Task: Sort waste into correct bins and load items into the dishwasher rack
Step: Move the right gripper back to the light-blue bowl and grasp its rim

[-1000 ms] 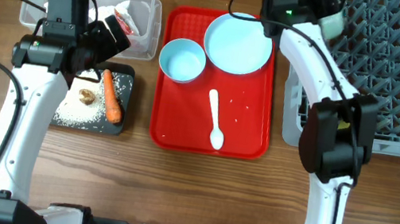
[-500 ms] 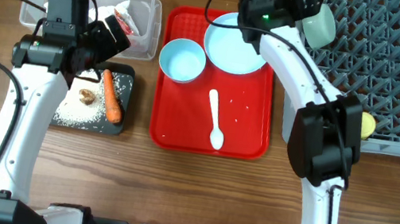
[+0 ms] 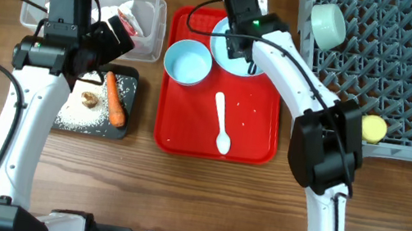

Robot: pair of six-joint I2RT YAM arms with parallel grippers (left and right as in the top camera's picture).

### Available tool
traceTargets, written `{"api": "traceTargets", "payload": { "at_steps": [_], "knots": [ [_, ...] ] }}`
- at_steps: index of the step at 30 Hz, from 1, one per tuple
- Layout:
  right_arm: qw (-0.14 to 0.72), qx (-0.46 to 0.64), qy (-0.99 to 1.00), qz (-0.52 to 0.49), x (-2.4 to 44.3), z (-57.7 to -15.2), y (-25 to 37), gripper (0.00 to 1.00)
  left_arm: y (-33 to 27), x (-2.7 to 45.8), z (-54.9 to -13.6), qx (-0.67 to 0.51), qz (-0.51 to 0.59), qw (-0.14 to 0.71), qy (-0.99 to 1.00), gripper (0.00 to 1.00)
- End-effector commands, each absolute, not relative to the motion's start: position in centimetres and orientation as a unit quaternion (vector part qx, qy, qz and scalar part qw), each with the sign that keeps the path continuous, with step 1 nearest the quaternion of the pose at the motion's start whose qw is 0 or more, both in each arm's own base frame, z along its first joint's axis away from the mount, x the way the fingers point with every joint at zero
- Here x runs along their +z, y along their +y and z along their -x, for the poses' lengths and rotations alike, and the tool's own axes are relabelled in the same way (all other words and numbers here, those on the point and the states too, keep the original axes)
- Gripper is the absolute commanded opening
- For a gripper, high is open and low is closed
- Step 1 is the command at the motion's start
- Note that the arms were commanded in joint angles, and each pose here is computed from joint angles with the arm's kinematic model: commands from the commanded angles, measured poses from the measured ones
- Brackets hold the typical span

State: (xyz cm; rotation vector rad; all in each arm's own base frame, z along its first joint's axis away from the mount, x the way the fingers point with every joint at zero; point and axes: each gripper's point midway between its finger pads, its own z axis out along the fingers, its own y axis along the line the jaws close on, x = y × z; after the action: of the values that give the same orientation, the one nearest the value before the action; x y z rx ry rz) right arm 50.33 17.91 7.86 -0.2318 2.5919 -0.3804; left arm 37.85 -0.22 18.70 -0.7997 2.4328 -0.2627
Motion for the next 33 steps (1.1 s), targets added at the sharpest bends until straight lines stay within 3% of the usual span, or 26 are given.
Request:
{"api": "traceTargets", "payload": {
  "at_steps": [1, 4, 7, 13, 15, 25, 28, 33],
  "knots": [
    [0.262, 0.007, 0.963, 0.067, 11.4, -49.4, 21.9, 1.0, -0.2, 18.8, -38.1, -0.103, 0.305, 0.28, 0.904, 1.0],
    [0.244, 0.106, 0.96, 0.091, 12.1, -48.4, 25.4, 0.99, -0.2, 18.8, -38.1, -0.103, 0.305, 0.28, 0.904, 1.0],
    [0.21, 0.161, 0.962, 0.064, 11.1, -47.6, 27.0, 0.92, -0.2, 18.8, -38.1, -0.103, 0.304, 0.28, 0.904, 1.0],
    [0.135, 0.218, 0.966, 0.026, 8.2, -45.9, 29.0, 0.69, -0.2, 18.8, -38.1, -0.103, 0.305, 0.28, 0.904, 1.0],
    [0.111, 0.22, 0.969, 0.007, 7.2, -45.2, 29.2, 0.64, -0.2, 18.8, -38.1, -0.103, 0.305, 0.28, 0.904, 1.0],
    [0.046, 0.176, 0.983, -0.02, 3.0, -43.0, 28.1, 0.58, -0.2, 18.8, -38.1, -0.103, 0.304, 0.28, 0.904, 1.0],
    [0.045, 0.177, 0.983, -0.028, 2.6, -43.1, 28.2, 0.51, -0.2, 18.8, -38.1, -0.103, 0.305, 0.28, 0.904, 1.0],
    [0.048, 0.178, 0.982, -0.027, 2.6, -43.2, 28.4, 0.14, -0.2, 18.8, -38.1, -0.103, 0.305, 0.28, 0.904, 1.0]
  ]
}}
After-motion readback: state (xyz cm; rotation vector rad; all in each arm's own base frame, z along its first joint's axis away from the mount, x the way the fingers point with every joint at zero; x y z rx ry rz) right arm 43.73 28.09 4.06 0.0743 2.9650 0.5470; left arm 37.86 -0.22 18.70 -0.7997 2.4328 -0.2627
